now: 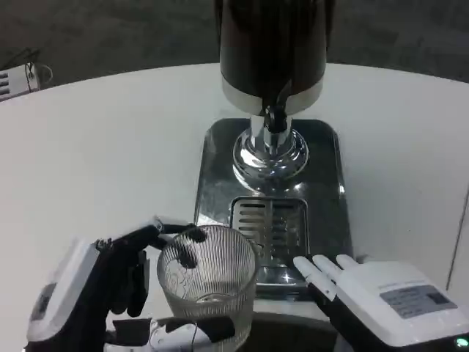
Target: Grasp the cup under the faucet to collect the drink, then remove the cup.
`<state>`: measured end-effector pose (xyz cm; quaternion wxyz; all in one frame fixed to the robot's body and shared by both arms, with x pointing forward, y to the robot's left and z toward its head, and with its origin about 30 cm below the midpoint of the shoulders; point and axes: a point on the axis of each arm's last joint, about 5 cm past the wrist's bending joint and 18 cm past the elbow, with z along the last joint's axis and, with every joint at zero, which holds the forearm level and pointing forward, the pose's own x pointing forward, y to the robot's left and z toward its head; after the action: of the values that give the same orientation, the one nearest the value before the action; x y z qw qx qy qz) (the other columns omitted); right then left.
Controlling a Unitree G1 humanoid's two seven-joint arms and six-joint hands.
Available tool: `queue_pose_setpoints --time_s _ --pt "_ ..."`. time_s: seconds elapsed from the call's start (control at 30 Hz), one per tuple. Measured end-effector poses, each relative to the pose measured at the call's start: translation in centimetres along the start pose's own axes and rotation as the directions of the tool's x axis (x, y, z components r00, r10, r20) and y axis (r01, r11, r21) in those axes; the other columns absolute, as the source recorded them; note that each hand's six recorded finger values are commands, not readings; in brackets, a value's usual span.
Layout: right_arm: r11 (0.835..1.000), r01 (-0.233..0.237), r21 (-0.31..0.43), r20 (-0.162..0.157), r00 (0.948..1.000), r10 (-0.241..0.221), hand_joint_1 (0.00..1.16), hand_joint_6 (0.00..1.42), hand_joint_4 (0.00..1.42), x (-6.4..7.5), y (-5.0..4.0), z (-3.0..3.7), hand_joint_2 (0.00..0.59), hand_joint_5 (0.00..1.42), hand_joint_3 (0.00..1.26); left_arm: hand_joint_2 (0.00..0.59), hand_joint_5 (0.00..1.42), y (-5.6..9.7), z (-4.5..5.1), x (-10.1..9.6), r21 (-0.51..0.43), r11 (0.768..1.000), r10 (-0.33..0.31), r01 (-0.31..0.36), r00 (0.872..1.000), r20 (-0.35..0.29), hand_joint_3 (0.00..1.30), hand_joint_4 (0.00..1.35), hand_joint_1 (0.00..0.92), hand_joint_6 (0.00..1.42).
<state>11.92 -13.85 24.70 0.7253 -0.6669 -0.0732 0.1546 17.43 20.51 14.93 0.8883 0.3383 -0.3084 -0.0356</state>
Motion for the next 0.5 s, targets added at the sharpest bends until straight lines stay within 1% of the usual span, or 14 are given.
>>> queue_pose_setpoints --time_s 0.1,0.17,0.23,0.3,0.4,0.5 --pt "1.0 -0.002 0.002 -0.003 1.0 0.002 0.53 0.0 0.0 0.0 0.04 -0.03 0.436 0.0 0.0 0.0 1.31 -0.3 -0.41 0.8 0.012 1.0 0.012 -0.012 1.0 0.004 1.04 1.2 0.612 1.42" --pt "1.0 -0.007 0.004 -0.008 0.9999 0.008 0.53 0.0 0.0 -0.1 0.13 -0.08 0.436 0.0 0.0 0.0 1.31 -0.5 -0.92 1.6 0.021 1.0 0.019 -0.019 1.0 -0.001 1.04 1.2 0.612 1.42" --pt "1.0 -0.016 0.008 -0.02 0.9997 0.017 0.53 0.0 0.0 -0.2 0.26 -0.2 0.436 0.0 0.0 0.0 1.31 -0.8 -1.31 2.3 0.038 0.999 0.018 -0.018 1.0 -0.002 1.04 1.2 0.612 1.42" --pt "1.0 -0.012 0.008 -0.028 0.9995 0.012 0.53 0.0 0.0 -0.2 0.26 -0.3 0.436 0.0 0.0 0.0 1.31 -1.2 -1.83 3.4 0.053 0.998 0.016 -0.016 1.0 -0.005 1.04 1.2 0.612 1.42" --pt "1.0 -0.016 0.013 -0.041 0.999 0.016 0.53 0.0 0.0 -0.4 0.43 -0.42 0.436 0.0 0.0 0.0 1.31 -1.7 -2.22 4.5 0.072 0.997 0.013 -0.013 1.0 0.002 1.04 1.2 0.612 1.42" --pt "1.0 -0.026 0.017 -0.049 0.9984 0.027 0.53 0.0 0.0 -0.6 0.6 -0.49 0.436 0.0 0.0 0.0 1.31 -2.2 -2.52 6.1 0.093 0.995 0.016 -0.018 1.0 0.015 1.04 1.2 0.612 1.42"
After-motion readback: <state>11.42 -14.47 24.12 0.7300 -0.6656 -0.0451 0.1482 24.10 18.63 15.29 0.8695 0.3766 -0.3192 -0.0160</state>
